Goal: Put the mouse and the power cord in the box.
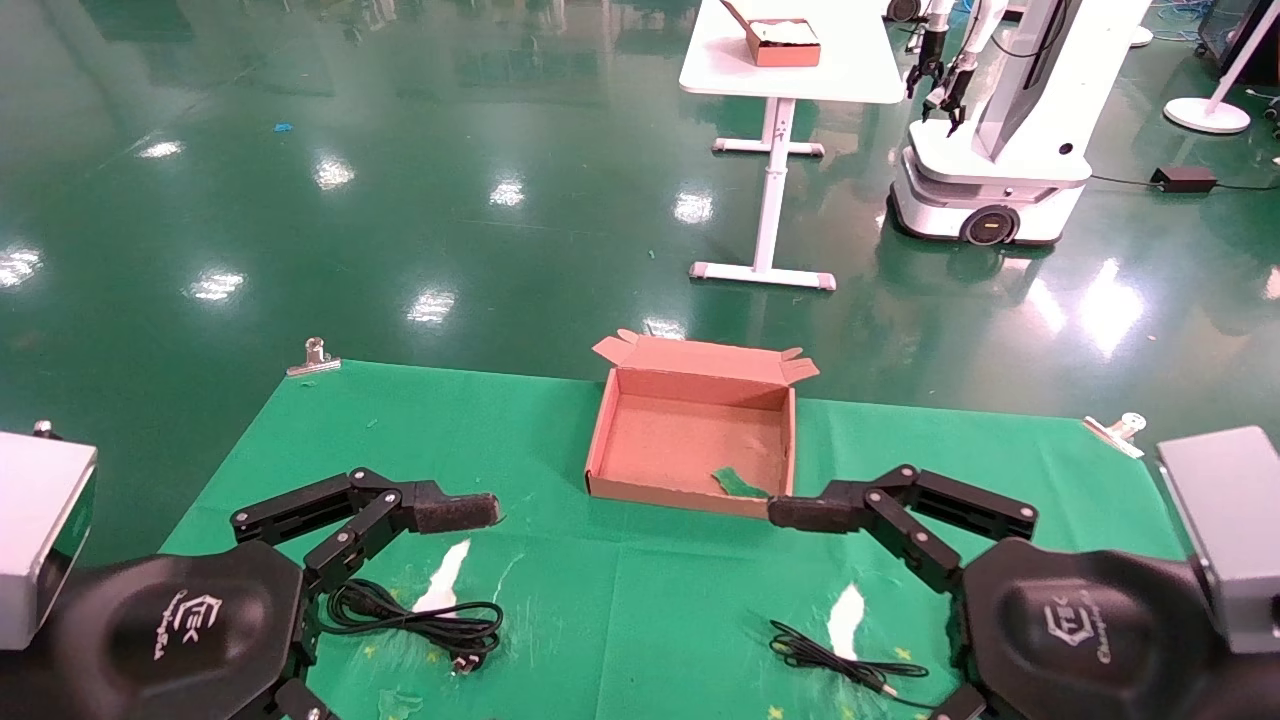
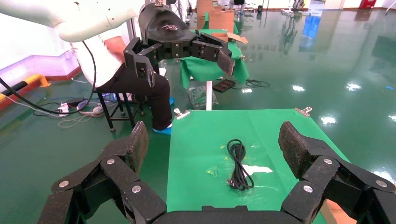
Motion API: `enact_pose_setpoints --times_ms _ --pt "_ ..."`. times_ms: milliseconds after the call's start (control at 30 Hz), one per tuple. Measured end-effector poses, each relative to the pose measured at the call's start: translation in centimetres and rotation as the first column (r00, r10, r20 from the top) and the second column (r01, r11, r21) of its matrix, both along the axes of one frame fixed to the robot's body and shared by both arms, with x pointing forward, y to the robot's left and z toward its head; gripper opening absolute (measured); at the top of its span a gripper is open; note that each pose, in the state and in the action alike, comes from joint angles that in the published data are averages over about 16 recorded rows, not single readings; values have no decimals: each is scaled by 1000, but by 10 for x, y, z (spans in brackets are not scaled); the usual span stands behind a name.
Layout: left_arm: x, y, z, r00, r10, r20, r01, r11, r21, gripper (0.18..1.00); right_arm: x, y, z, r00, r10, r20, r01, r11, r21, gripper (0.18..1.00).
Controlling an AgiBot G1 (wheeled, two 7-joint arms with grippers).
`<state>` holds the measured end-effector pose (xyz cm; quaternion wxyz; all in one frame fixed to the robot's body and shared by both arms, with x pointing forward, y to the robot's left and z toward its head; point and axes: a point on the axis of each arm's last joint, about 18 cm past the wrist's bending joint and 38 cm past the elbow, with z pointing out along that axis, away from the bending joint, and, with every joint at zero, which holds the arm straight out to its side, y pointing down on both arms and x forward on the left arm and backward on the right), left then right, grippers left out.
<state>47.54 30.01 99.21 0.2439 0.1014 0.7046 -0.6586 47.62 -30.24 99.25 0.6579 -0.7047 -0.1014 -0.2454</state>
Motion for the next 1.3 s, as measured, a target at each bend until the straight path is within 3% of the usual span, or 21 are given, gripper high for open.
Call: enact_pose_setpoints --times_ms 400,733,1000,1300 --pt "3 0 -3 1000 11 4 -11 999 31 1000 3 -3 -5 1000 -11 -8 11 1000 -12 1001" --pt "37 4 -16 994 90 56 -101 967 233 1000 27 -20 -31 996 -87 -37 82 990 -117 1001" --pt "92 16 -29 974 180 138 -224 859 460 1000 68 -44 -62 977 -214 -7 202 930 -306 1001" --pt "159 31 -47 935 254 249 -356 664 658 1000 132 -62 -87 936 -335 106 340 785 -519 1001"
